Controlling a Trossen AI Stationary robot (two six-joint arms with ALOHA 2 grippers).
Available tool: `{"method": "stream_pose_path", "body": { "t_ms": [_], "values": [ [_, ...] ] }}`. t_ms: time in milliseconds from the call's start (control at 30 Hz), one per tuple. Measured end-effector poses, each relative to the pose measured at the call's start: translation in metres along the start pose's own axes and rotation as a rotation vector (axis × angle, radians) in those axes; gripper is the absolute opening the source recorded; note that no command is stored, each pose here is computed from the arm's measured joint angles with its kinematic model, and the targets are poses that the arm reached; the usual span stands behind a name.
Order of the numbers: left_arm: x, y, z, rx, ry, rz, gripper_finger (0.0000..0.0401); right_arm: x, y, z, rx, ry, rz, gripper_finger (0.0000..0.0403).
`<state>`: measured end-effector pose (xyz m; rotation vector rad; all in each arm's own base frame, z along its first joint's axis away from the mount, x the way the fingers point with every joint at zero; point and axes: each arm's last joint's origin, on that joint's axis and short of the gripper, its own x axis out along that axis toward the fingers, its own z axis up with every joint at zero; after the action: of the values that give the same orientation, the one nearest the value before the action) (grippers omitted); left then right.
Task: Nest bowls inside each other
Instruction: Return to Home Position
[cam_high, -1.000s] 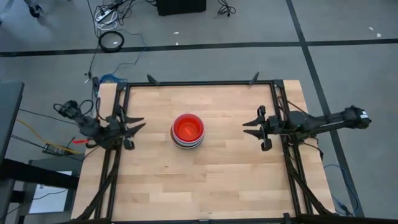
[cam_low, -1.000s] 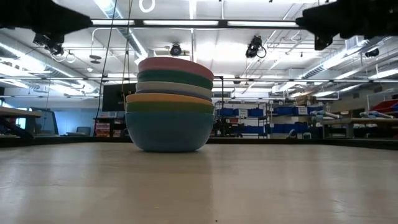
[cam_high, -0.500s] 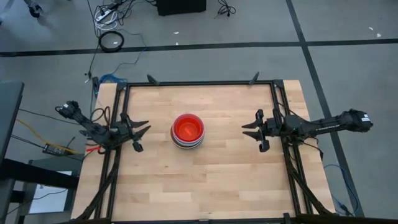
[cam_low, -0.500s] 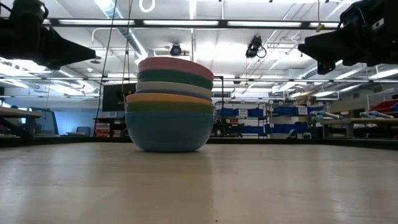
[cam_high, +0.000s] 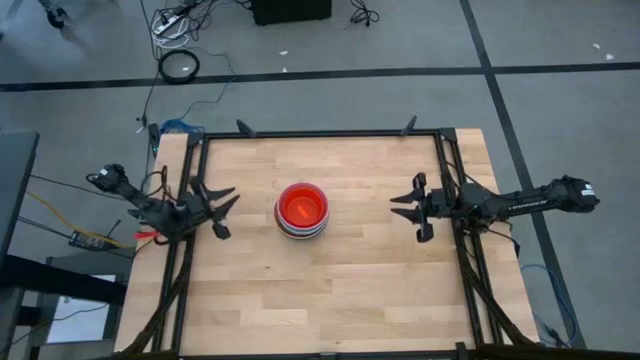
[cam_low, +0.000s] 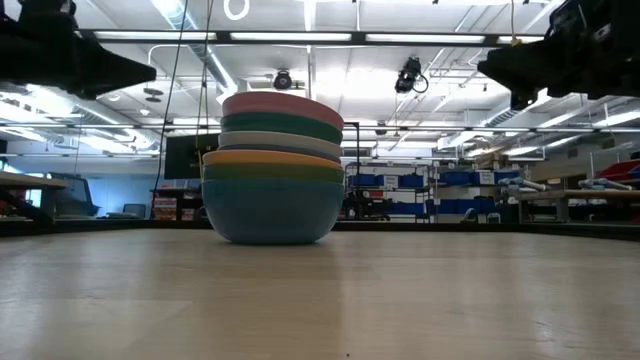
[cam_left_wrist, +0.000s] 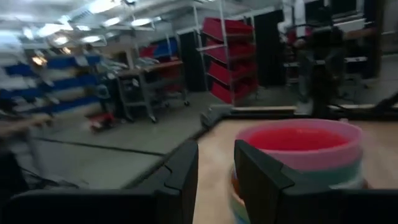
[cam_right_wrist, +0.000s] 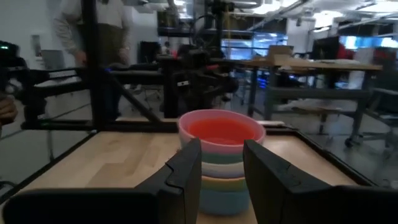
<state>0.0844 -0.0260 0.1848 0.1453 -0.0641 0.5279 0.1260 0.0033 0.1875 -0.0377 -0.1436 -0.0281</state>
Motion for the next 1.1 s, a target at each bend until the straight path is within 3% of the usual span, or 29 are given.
{"method": "stream_pose_path", "body": {
  "t_ms": [167, 367, 500, 1100],
  "values": [
    [0.004, 0.008, 0.007, 0.033, -0.037, 0.091, 0.0113, -0.001, -0.006, -0.001, 0.036, 0.014, -0.086, 0.0106],
    [0.011, 0.009, 0.001, 0.046, -0.035, 0.063, 0.0113, 0.0, -0.008, -0.002, 0.035, 0.02, 0.067, 0.0106],
    [0.016, 0.011, -0.006, 0.034, -0.003, 0.062, 0.0113, 0.0, -0.014, -0.004, 0.046, 0.038, 0.053, 0.0106],
    [0.029, 0.019, -0.018, -0.069, 0.037, -0.15, 0.0113, -0.003, -0.033, -0.005, 0.015, 0.048, 0.054, 0.0106]
  ]
}}
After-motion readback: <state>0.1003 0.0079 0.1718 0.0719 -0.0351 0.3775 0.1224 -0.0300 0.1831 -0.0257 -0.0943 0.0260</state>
